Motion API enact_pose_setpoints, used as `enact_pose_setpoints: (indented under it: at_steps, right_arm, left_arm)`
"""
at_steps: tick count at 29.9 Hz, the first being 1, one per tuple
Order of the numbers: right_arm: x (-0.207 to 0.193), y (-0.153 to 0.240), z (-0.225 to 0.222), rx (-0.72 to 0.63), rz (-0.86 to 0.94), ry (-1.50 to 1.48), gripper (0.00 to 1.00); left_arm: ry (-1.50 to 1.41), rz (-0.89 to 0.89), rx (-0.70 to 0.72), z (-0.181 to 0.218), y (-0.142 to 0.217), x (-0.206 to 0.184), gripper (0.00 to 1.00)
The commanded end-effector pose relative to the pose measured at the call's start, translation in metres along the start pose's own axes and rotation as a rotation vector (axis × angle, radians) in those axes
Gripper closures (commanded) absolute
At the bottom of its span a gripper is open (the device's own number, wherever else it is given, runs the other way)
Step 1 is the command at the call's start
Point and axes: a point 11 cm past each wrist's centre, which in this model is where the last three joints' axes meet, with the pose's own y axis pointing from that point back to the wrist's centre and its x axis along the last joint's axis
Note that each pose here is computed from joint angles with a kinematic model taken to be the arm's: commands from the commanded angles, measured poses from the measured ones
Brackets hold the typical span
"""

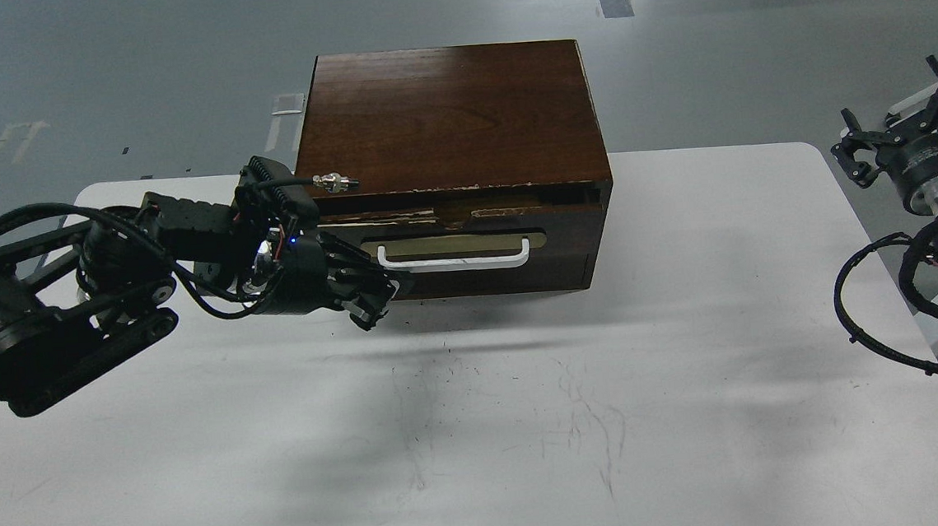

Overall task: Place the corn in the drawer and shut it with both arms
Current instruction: 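Push the drawer into the box with the left hand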

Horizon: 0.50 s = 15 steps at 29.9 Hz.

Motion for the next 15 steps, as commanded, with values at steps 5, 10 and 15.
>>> enact_pose_setpoints:
  at_steps: [5, 10, 15]
  right_arm:
    - [0.0012, 0.0013, 0.004, -0.008, 0.003, 0.0, 0.0]
    - [0.0026, 0.0021, 0.0031, -0.011, 0.004, 0.011, 0.0]
    - [0.0023, 0.0017, 0.0019, -0.009, 0.003, 0.012, 0.0]
  left_arm:
    - [0.017, 0.012, 0.007, -0.0047, 0.002, 0.0053, 1.0]
    - [0.018, 0.012, 0.003, -0.0034, 0.0004, 0.0054, 1.0]
    - [0.03, 0.012, 0.018, -0.0095, -0.0001, 0.0054, 1.0]
